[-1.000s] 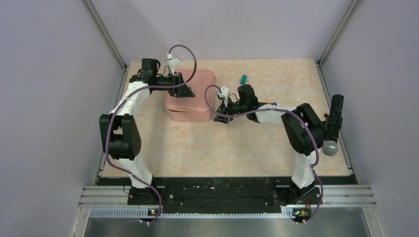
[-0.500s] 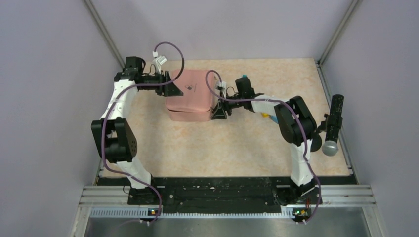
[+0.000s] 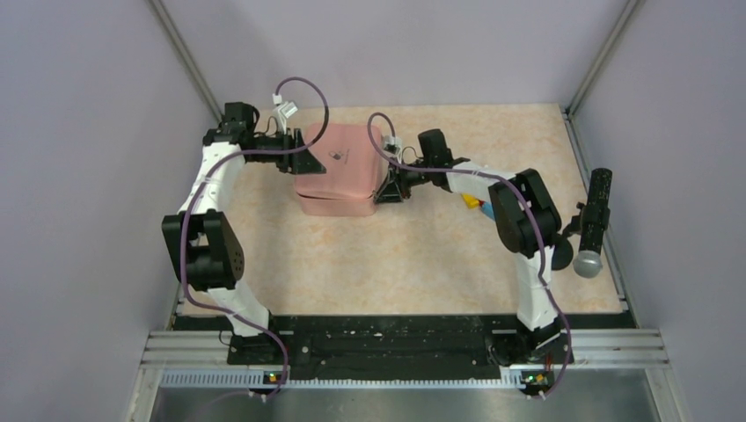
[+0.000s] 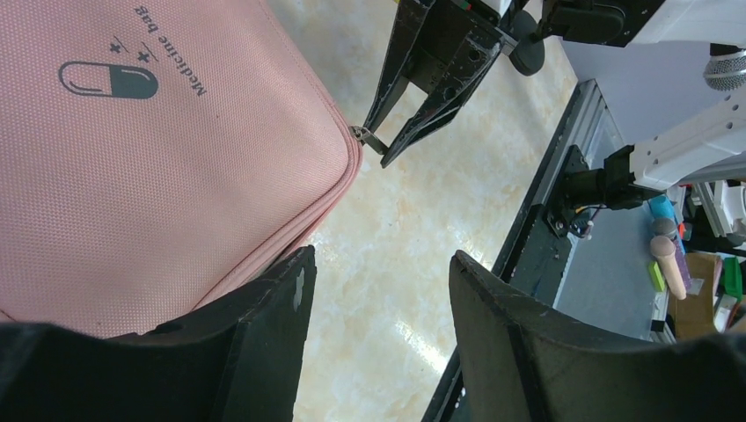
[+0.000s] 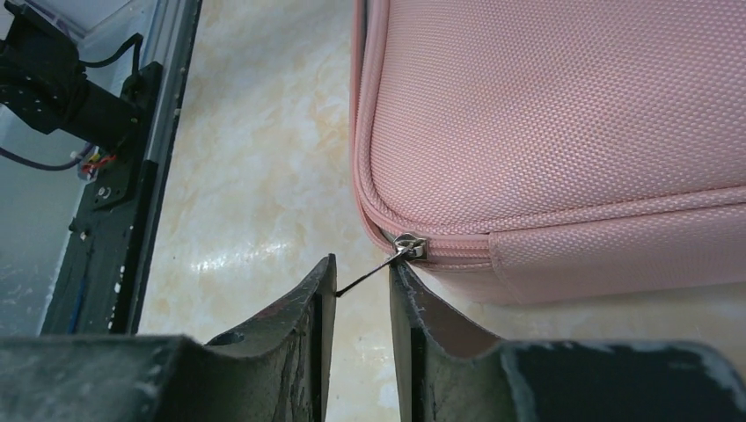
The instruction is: Organize the medicine kit
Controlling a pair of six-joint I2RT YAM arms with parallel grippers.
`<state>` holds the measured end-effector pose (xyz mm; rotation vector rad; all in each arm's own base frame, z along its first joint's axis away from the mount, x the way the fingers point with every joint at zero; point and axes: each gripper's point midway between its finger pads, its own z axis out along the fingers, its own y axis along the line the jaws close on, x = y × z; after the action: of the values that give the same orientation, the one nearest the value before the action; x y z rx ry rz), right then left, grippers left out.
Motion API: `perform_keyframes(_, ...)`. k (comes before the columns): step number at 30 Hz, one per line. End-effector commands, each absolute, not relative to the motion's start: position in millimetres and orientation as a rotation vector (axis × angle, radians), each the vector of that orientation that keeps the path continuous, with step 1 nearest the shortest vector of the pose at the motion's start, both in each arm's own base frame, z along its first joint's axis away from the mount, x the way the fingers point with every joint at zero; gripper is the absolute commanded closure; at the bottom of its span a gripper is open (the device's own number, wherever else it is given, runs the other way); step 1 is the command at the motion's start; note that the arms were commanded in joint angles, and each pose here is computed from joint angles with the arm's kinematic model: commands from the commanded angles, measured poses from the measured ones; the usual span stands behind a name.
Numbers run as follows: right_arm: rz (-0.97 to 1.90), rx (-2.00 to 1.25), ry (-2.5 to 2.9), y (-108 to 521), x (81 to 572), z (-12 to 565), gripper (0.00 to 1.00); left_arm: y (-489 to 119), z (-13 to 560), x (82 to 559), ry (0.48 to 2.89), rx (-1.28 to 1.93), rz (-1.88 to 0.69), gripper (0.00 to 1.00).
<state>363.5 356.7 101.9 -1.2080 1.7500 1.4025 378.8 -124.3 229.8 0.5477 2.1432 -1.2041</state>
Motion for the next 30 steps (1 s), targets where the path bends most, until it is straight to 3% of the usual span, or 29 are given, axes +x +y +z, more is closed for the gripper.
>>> perform_keyframes(1,1.439,-1.215,1.670,363.5,371.8,121.8,0.75,-125.7,247.7,370.8,2.087,0.590,-1.179,0.38)
perform_keyframes(10,1.300,-1.146,1.735,361.4,392.3,110.4,0.89,-124.5,242.0,372.2,2.103,0.577,-1.170,0.38)
perform_keyframes(13,1.196,-1.124,1.754,357.0,403.6,109.8,1.00,-122.4,241.0,376.6,2.112,0.563,-1.146,0.38)
perform_keyframes(17,0.947,-1.187,1.735,345.5,418.3,116.1,1.00,-107.2,236.2,403.8,2.161,0.462,-0.982,0.35)
perform_keyframes(23,0.462,-1.407,1.560,320.1,421.5,127.2,1.00,-55.9,202.0,457.9,2.295,0.003,-0.717,0.29)
perform_keyframes(30,0.123,-1.416,1.605,281.5,441.8,120.6,1.00,-84.6,160.0,460.2,2.334,-0.098,-0.929,0.29)
